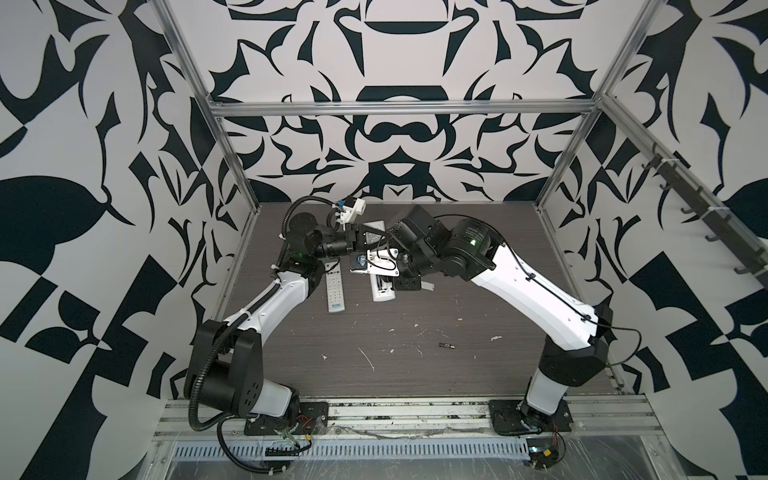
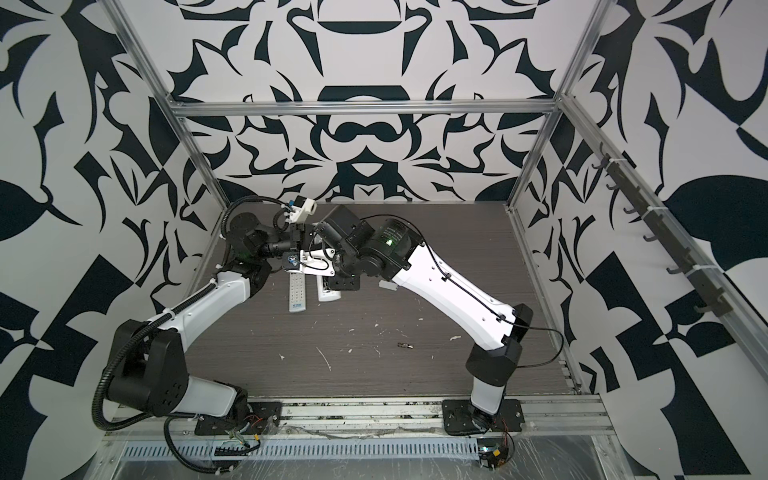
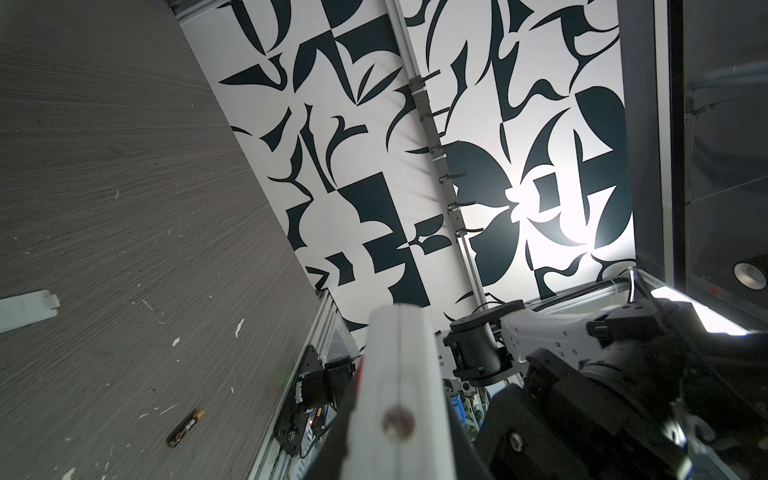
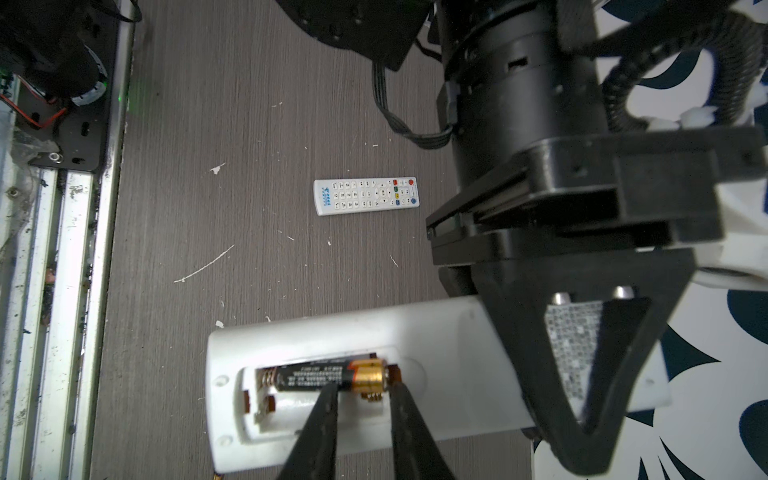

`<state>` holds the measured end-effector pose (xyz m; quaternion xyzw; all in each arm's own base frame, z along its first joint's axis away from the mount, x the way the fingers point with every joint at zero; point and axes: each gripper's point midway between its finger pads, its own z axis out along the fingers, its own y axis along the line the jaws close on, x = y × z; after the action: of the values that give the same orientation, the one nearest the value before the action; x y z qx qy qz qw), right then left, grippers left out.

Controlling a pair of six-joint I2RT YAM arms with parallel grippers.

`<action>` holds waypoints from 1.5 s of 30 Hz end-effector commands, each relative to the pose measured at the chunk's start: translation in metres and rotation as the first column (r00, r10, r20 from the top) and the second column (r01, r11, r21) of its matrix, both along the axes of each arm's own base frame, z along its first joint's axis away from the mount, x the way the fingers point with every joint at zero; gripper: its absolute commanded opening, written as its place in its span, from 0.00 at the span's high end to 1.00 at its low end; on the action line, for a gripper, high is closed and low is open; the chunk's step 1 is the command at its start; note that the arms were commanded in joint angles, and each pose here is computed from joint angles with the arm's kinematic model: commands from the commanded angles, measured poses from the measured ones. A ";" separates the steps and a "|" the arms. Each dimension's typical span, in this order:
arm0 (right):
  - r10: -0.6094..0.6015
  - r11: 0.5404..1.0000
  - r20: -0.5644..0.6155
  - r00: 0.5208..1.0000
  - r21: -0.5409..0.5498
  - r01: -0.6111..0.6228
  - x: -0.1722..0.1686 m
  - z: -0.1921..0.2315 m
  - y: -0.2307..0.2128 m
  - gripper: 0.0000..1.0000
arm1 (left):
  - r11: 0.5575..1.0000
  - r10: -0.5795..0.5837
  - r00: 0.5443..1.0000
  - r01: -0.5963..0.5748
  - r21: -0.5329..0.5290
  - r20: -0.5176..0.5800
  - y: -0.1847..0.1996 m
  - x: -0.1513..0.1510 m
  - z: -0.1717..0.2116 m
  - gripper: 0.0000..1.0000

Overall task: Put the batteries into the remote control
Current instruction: 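Press the battery down into the compartment with the right gripper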

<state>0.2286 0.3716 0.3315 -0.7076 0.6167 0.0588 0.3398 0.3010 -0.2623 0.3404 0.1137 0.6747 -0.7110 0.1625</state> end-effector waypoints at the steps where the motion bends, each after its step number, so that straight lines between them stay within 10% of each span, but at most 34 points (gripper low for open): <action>1: 0.006 0.999 0.044 0.999 0.042 -0.007 0.001 0.016 0.004 0.74 | 1.000 -0.018 0.999 0.019 -0.017 0.049 0.002 -0.008 0.016 1.00; 45: 0.057 0.990 0.041 0.998 -0.131 -0.051 -0.011 -0.032 0.003 0.86 | 0.999 -0.029 0.999 0.030 -0.011 0.044 0.002 -0.010 0.015 1.00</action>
<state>0.2193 0.3778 0.3139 -0.7377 0.5892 0.0218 0.3289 0.2991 -0.2608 0.3366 0.1223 0.6773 -0.7082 0.1574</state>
